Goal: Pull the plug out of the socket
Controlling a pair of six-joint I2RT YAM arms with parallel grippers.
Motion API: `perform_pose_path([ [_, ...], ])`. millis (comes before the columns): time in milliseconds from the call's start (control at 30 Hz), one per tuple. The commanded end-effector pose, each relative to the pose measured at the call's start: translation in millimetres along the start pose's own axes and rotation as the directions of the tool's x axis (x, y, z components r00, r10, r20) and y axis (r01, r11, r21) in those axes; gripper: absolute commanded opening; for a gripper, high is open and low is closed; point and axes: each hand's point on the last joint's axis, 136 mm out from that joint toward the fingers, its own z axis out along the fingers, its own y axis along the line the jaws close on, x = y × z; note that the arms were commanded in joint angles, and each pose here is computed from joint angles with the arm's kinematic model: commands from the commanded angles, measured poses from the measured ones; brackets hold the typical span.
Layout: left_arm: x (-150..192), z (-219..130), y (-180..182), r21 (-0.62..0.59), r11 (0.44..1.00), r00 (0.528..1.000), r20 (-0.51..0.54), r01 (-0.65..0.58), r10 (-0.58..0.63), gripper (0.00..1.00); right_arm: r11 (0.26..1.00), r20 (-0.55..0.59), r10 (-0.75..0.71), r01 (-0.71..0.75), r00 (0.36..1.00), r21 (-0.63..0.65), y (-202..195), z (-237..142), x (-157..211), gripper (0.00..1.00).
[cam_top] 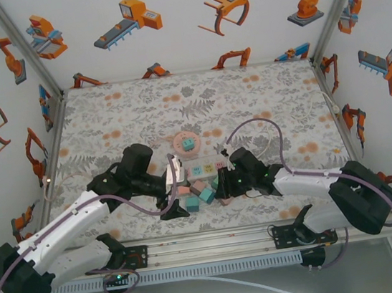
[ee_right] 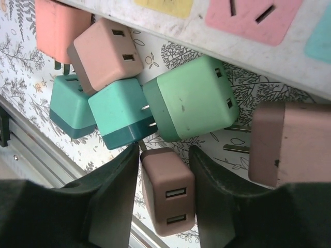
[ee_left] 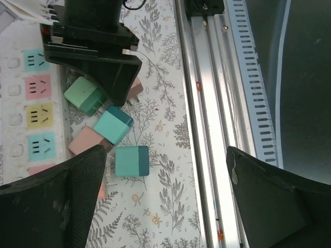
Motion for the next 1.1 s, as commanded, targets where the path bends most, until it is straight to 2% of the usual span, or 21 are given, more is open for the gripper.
perform_pose_path([
  [0, 9, 5, -9, 0.045, 0.999, 1.000, -0.024, -0.015, 0.016, 0.91, 0.990, 0.017, -0.017, 0.014, 1.000, 0.143, -27, -5, 2, 0.47],
  [233, 14, 13, -1, 0.008, 1.000, 0.999, -0.050, -0.001, 0.001, 0.94, 0.980, 0.090, -0.081, 0.063, 0.993, 0.188, -17, -35, -23, 0.50],
  [367, 1, 14, 18, -0.106, 0.994, 0.999, 0.038, -0.001, 0.005, 0.95, 0.967, 0.185, -0.176, 0.135, 0.967, 0.216, 2, -66, -60, 0.51],
  [500, -20, 4, 46, -0.254, 0.965, 0.989, 0.146, 0.061, -0.024, 0.99, 0.932, 0.324, -0.312, 0.221, 0.893, 0.287, 25, -94, -116, 0.53],
  [667, -17, -14, 81, -0.450, 0.870, 0.977, 0.155, 0.201, -0.145, 0.97, 0.900, 0.464, -0.417, 0.285, 0.782, 0.330, 59, -116, -175, 0.53],
  [800, -18, -38, 108, -0.573, 0.749, 0.942, 0.236, 0.332, -0.237, 0.97, 0.874, 0.560, -0.481, 0.321, 0.675, 0.364, 82, -132, -211, 0.53],
  [900, -19, -64, 134, -0.619, 0.611, 0.869, 0.375, 0.494, -0.322, 0.97, 0.861, 0.614, -0.504, 0.303, 0.608, 0.407, 90, -141, -234, 0.56],
  [967, -14, -86, 155, -0.621, 0.478, 0.783, 0.487, 0.621, -0.386, 0.97, 0.859, 0.636, -0.500, 0.244, 0.588, 0.449, 87, -148, -249, 0.56],
  [1067, 14, -128, 190, -0.624, 0.173, 0.626, 0.641, 0.762, -0.443, 0.97, 0.862, 0.673, -0.417, 0.030, 0.611, 0.507, 66, -155, -269, 0.56],
])
